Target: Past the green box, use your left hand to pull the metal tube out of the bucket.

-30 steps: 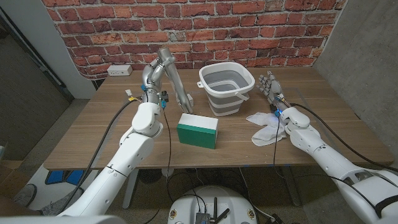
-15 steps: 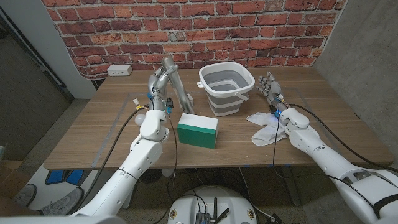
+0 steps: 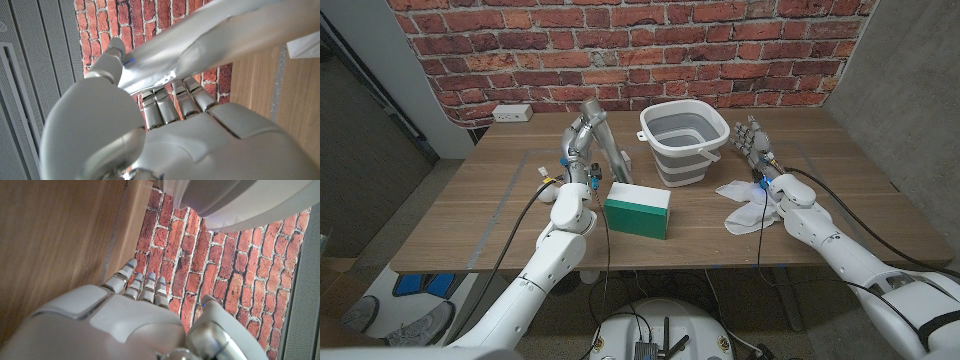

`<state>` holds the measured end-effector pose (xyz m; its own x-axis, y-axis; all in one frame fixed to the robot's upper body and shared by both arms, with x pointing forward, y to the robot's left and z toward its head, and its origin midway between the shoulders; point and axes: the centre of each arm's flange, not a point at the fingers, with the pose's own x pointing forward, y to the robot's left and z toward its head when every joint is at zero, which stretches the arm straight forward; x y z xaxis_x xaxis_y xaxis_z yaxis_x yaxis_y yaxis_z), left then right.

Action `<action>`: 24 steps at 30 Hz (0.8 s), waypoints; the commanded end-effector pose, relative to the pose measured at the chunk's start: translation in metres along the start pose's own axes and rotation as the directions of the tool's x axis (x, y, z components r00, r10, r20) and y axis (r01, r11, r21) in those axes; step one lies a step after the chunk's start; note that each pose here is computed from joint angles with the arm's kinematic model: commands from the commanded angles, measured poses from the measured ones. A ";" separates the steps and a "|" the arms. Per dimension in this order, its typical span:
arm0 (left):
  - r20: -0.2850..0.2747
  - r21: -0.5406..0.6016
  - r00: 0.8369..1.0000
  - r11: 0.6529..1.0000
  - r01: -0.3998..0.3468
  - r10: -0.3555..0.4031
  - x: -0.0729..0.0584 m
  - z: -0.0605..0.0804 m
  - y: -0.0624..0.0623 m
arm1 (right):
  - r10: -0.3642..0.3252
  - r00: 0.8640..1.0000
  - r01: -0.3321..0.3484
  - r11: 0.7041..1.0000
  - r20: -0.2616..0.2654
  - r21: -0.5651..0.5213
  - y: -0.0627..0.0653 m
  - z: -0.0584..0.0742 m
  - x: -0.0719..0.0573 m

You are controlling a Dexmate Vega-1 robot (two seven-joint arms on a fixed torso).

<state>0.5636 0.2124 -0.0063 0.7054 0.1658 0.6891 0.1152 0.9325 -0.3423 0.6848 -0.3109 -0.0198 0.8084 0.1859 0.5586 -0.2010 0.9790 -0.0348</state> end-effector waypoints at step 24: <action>-0.093 0.108 0.951 0.953 -0.284 0.294 -0.034 0.036 0.044 | 0.059 0.998 -0.059 0.998 -0.022 0.001 0.011 -0.001 0.016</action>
<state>0.5387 0.2412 -0.0273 0.7612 0.3088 0.5703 -0.0597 0.9090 -0.4125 0.6916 -0.3031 -0.0151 0.8073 0.2209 0.5472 -0.2295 0.9718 -0.0539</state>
